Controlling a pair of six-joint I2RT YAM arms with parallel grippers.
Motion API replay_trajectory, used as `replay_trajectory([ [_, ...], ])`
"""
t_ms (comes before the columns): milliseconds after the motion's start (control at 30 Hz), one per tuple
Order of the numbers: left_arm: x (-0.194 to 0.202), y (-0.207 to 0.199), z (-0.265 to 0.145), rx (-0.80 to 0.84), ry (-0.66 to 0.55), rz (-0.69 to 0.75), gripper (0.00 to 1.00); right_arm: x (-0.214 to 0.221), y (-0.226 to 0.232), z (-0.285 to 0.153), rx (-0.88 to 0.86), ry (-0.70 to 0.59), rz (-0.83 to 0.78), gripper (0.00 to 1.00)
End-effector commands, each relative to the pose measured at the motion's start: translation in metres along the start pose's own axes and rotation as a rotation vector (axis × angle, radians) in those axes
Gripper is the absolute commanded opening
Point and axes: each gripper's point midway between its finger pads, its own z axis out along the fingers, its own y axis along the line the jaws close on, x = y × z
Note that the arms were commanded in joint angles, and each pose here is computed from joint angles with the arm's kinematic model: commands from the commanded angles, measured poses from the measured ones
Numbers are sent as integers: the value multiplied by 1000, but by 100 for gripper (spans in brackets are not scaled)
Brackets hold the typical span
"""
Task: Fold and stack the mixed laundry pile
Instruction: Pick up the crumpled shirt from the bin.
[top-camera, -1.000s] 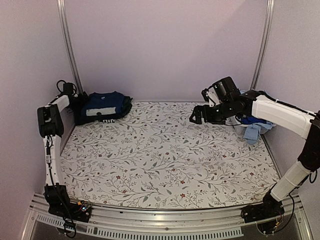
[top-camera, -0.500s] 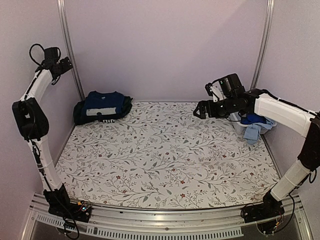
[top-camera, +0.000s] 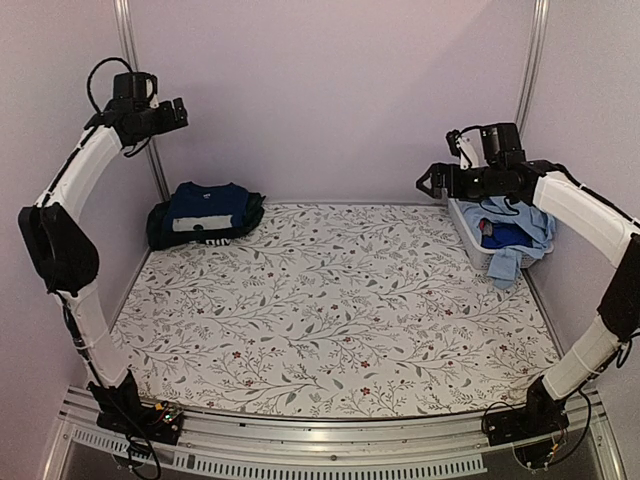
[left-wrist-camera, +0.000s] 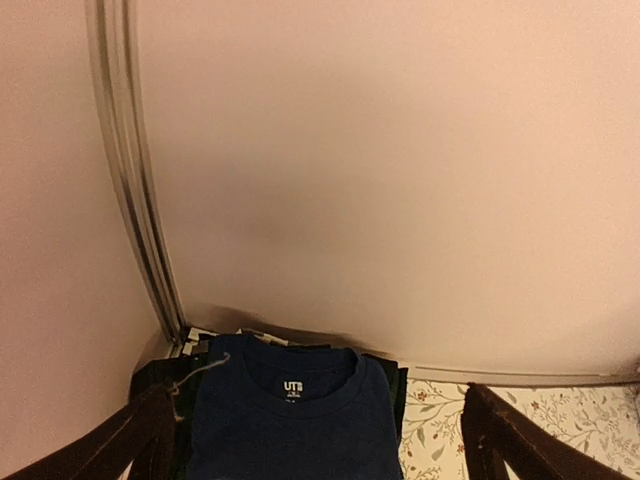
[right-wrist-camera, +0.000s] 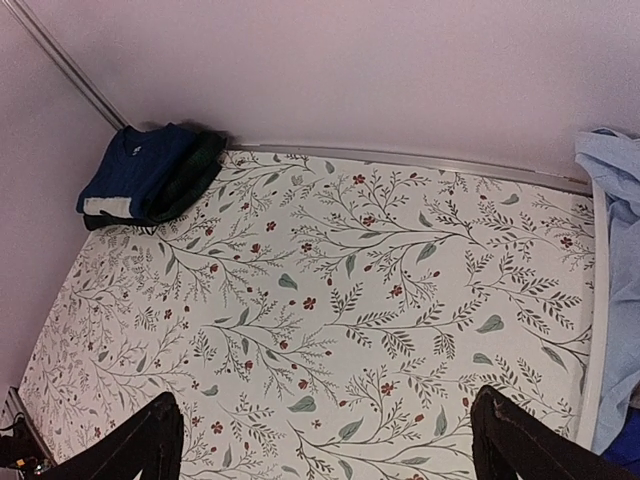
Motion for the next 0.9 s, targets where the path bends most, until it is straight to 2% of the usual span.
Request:
replay_trajectory([
  [0, 29, -46, -26, 85, 100, 108, 100, -19, 18, -18, -74, -64, -57, 99],
  [267, 81, -106, -43, 201, 206, 194, 100, 16, 21, -14, -136, -20, -28, 99],
  [467, 136, -131, -46, 251, 320, 223, 100, 28, 9, -15, -137, 4, 9, 99],
  [667, 176, -144, -47, 288, 388, 200, 100, -1, -61, -29, -45, -56, 154, 99],
  [867, 185, -145, -43, 289, 407, 195, 100, -45, -174, -55, 211, -173, 286, 99],
])
